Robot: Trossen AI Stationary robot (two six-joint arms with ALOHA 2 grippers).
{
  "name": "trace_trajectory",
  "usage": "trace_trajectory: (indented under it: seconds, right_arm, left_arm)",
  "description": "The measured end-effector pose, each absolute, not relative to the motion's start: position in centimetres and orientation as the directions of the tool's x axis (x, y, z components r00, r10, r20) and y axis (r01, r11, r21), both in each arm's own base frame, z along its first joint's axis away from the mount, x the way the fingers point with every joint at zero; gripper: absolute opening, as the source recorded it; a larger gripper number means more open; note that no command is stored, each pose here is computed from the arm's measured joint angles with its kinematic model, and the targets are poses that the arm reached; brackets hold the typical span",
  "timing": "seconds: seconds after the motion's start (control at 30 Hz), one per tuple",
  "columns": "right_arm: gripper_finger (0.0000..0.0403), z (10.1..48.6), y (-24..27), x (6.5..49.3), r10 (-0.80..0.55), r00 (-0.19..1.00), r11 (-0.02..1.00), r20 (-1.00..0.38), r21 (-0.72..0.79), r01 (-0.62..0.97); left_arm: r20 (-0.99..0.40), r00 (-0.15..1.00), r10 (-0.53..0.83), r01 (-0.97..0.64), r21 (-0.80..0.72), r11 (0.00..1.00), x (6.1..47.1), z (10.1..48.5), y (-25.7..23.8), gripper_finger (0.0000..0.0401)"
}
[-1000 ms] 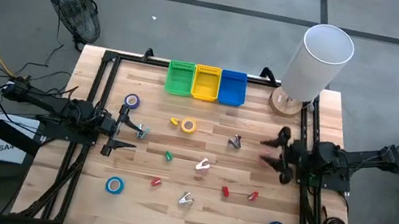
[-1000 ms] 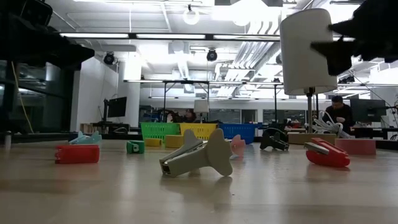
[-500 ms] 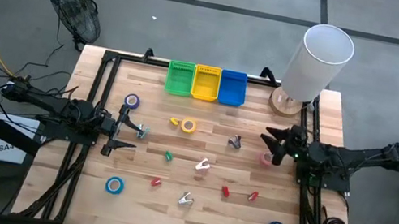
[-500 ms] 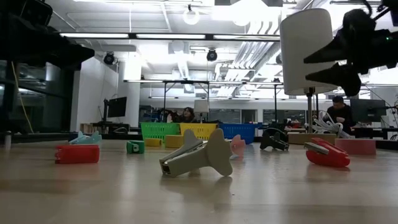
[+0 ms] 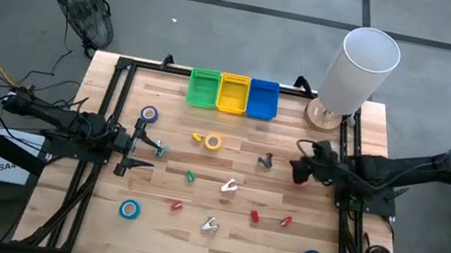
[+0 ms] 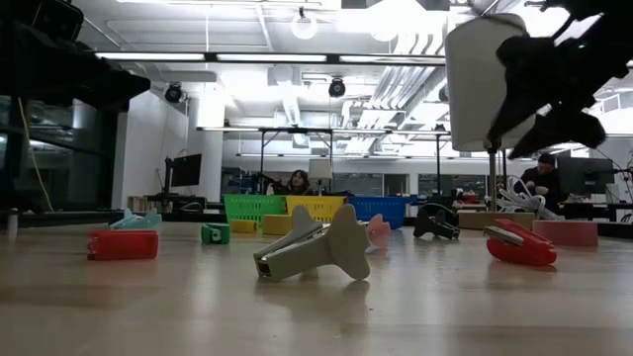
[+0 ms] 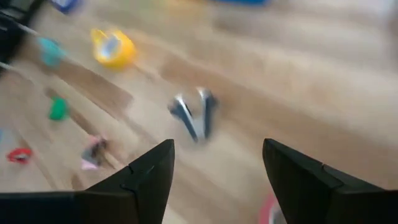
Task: Pick and place Stapler, Stapler remover, tape
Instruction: Put the pink tape into the blue bin
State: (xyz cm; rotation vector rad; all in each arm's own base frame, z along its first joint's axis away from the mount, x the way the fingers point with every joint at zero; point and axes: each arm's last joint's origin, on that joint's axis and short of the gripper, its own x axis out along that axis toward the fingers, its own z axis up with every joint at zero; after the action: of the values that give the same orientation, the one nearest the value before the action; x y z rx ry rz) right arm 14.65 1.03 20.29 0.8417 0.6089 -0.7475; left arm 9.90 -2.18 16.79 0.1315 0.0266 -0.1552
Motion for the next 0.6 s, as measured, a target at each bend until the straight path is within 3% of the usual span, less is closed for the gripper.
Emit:
trace_trajectory:
  seconds: [0.23, 0.6]
  right_arm:
    - [0.0236, 18.8, 1.0, 17.3, -0.23, 0.42, 0.297, -0.878, 0.348, 0.889]
    - [0.0236, 17.3, 1.3, 19.8, -0.132, 0.268, 0.286, -0.955, 0.222, 0.932]
  left_arm:
    - [-0.037, 0.988, -0.152, 0.156, 0.129, 0.979, 9.9, 16.8, -2.2, 0.0259]
    - [-0.037, 0.988, -0.152, 0.156, 0.129, 0.979, 9.9, 16.8, -2.2, 0.0259]
